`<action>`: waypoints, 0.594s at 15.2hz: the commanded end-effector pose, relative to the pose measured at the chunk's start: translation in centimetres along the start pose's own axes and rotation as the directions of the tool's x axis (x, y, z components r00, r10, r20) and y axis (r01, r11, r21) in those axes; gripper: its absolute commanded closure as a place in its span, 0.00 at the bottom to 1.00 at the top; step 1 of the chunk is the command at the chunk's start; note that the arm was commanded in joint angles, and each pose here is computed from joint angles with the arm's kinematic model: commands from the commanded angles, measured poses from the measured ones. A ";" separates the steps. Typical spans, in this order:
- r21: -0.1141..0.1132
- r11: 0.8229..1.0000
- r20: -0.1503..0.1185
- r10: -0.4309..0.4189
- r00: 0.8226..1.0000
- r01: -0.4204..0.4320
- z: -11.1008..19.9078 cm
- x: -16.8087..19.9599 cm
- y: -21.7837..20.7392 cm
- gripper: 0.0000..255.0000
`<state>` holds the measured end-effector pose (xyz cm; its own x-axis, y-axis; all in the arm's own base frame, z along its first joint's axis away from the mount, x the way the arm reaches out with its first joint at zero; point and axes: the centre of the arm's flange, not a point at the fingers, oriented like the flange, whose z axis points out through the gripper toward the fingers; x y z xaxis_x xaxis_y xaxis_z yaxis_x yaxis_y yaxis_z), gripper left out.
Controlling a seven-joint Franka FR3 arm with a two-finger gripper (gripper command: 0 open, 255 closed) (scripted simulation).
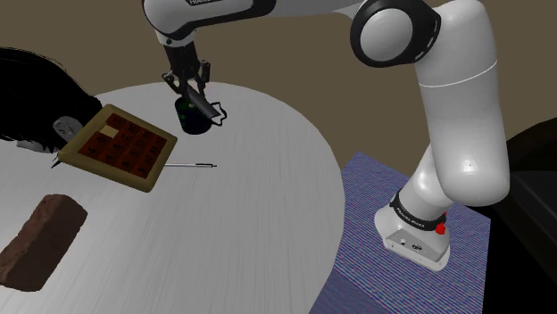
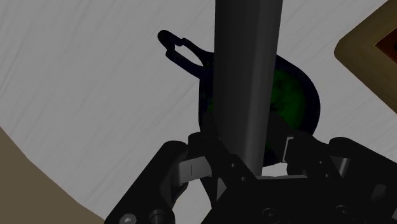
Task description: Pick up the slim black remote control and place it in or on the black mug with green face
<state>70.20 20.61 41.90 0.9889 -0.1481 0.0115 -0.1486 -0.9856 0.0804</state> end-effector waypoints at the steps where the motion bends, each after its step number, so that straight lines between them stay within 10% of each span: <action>1: -0.001 1.000 0.002 0.000 1.000 0.000 0.1 0.0 0.0 0.00; 9: -0.001 1.000 0.002 0.000 1.000 0.000 -3.8 0.0 0.0 0.00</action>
<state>70.24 20.97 44.46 0.9889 -0.1485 0.0109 -0.1489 -0.9856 0.0805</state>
